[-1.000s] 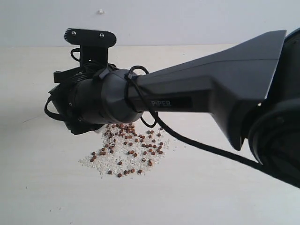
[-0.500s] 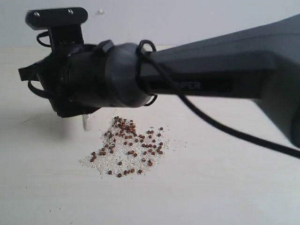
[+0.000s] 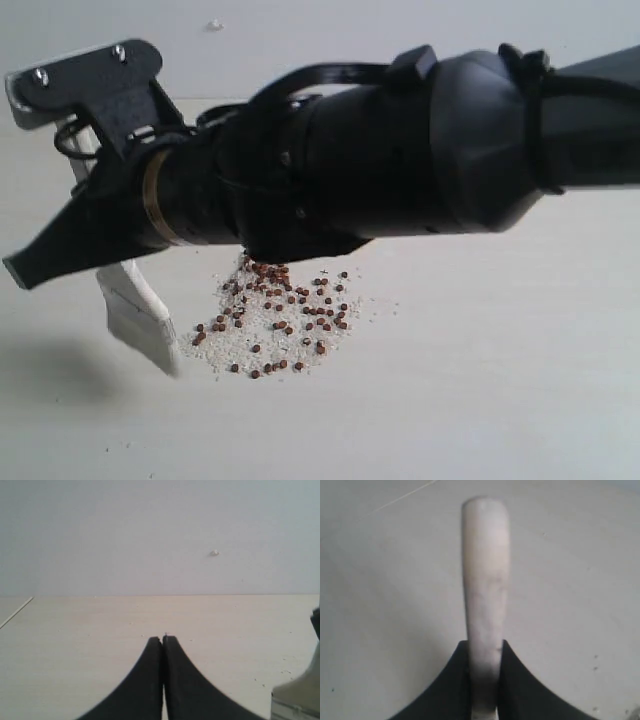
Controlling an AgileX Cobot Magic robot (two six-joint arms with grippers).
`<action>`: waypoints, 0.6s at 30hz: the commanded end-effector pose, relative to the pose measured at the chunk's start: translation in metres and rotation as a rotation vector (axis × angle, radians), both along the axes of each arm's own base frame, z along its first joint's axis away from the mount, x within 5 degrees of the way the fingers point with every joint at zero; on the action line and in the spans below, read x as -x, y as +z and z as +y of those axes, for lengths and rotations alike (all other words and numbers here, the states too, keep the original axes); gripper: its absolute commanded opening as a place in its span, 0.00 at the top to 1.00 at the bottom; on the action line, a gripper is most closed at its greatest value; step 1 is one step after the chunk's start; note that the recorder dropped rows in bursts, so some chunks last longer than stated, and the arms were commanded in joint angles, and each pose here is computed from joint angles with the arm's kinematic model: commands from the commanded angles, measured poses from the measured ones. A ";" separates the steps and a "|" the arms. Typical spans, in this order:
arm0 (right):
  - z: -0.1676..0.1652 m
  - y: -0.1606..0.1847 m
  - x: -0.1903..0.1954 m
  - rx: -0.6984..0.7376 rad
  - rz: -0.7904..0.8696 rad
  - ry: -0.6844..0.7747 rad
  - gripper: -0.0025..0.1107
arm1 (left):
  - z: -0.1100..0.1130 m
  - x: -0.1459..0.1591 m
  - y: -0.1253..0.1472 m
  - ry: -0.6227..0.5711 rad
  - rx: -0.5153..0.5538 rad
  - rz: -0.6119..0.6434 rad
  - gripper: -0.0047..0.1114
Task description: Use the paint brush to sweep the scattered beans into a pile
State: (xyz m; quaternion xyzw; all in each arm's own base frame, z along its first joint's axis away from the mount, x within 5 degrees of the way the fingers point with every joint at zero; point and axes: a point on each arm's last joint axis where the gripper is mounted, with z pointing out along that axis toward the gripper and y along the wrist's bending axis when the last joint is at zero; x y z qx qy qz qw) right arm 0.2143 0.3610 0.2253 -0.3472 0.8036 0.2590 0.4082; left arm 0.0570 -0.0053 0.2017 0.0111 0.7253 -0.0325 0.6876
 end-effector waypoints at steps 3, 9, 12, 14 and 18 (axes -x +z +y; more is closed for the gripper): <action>-0.006 -0.024 -0.002 -0.029 0.108 0.040 0.98 | 0.000 0.000 -0.001 -0.004 0.009 -0.003 0.96; -0.006 -0.036 -0.004 -0.002 0.134 0.004 0.98 | 0.000 0.000 -0.001 -0.004 0.009 -0.003 0.96; -0.011 -0.043 -0.011 0.062 0.115 -0.069 0.98 | 0.000 0.000 -0.001 -0.004 0.009 -0.003 0.96; -0.017 -0.046 -0.016 0.114 0.094 -0.134 0.98 | 0.000 0.000 -0.001 -0.004 0.009 -0.003 0.96; -0.028 -0.047 -0.025 0.210 0.015 -0.238 0.98 | 0.000 0.000 -0.001 -0.004 0.009 -0.003 0.96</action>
